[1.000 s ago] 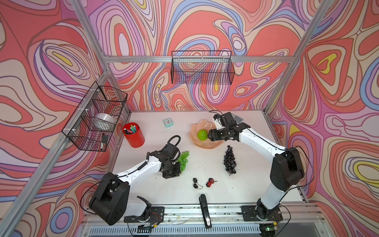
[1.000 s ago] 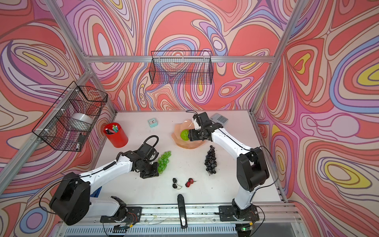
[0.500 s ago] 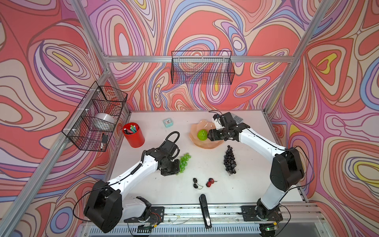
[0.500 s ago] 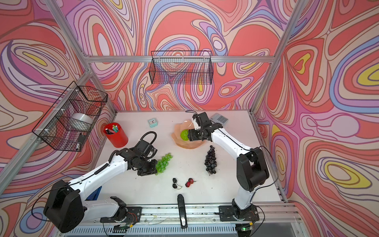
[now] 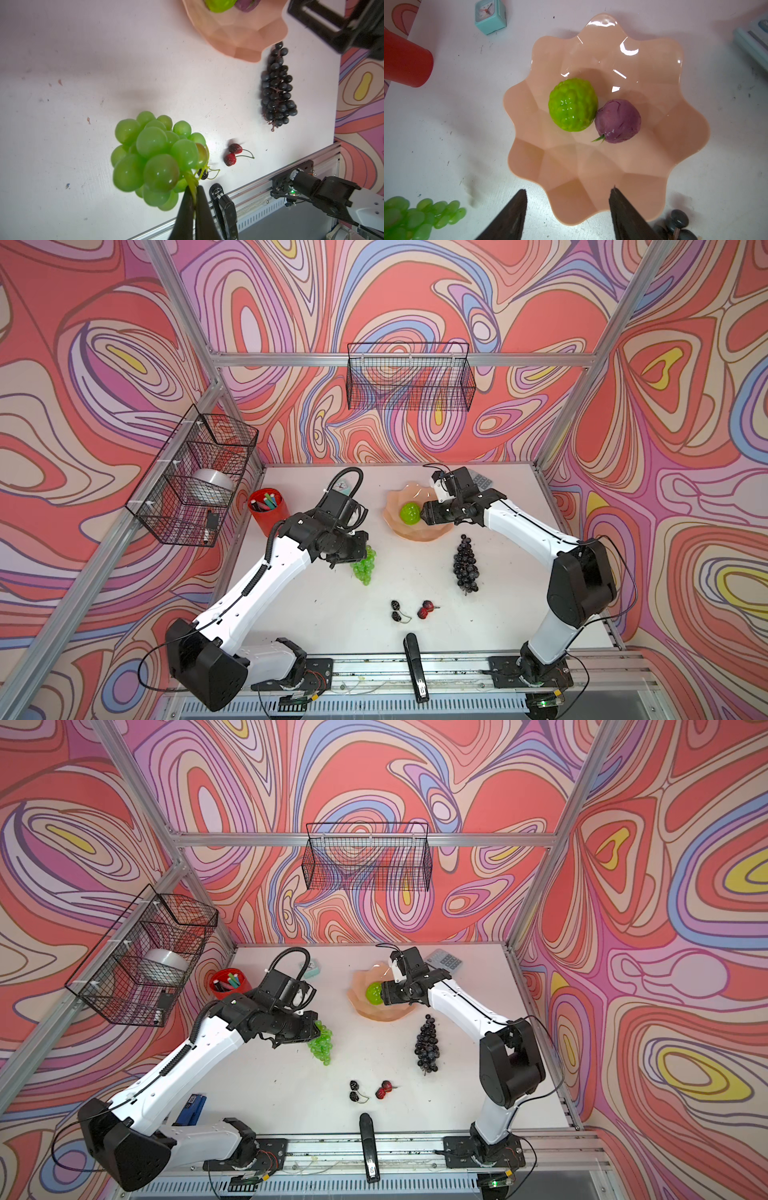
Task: Place and organize the fake fruits in the fruit bowl
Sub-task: 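Lift the green grapes with the left gripper over the peach bowl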
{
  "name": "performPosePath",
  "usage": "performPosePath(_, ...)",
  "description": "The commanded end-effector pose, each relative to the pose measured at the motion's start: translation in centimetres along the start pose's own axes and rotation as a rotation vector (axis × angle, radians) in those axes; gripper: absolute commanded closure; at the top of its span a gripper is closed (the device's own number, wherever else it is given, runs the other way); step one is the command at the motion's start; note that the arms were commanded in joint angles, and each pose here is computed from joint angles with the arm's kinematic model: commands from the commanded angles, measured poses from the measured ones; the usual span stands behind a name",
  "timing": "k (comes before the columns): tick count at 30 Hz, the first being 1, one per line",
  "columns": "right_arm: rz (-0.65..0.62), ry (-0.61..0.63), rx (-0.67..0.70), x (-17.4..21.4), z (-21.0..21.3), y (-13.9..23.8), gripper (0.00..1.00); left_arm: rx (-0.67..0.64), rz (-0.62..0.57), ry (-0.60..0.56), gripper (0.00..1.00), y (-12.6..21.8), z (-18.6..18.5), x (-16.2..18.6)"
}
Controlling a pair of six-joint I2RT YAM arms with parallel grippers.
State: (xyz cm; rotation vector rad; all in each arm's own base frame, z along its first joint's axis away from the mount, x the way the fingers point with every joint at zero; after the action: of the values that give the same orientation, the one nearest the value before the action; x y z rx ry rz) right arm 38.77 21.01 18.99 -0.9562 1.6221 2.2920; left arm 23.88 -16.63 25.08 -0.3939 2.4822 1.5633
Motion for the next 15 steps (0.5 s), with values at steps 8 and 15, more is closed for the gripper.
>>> performPosePath(8,-0.114,-0.044,-0.081,-3.2,1.2,2.6,0.33,0.087,-0.051,-0.122,1.00,2.7,-5.0,-4.9)
performPosePath(15,-0.197,-0.109,-0.013,-4.3,-1.9,3.0,0.33,0.228,-0.057,-0.183,1.00,1.8,-9.5,-8.8)
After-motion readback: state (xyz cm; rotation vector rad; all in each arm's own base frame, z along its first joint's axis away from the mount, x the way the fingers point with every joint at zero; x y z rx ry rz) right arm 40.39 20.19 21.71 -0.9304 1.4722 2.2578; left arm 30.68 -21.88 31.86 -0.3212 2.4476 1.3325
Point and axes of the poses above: each gripper's point midway between its finger pads, its own y axis back along the fingers, its own z axis along the line the jaws close on, x = y × z, the point moved 4 cm from there along y, back along the fingers, and after that the axes turned 5 degrees about y, right-handed, at the moved point
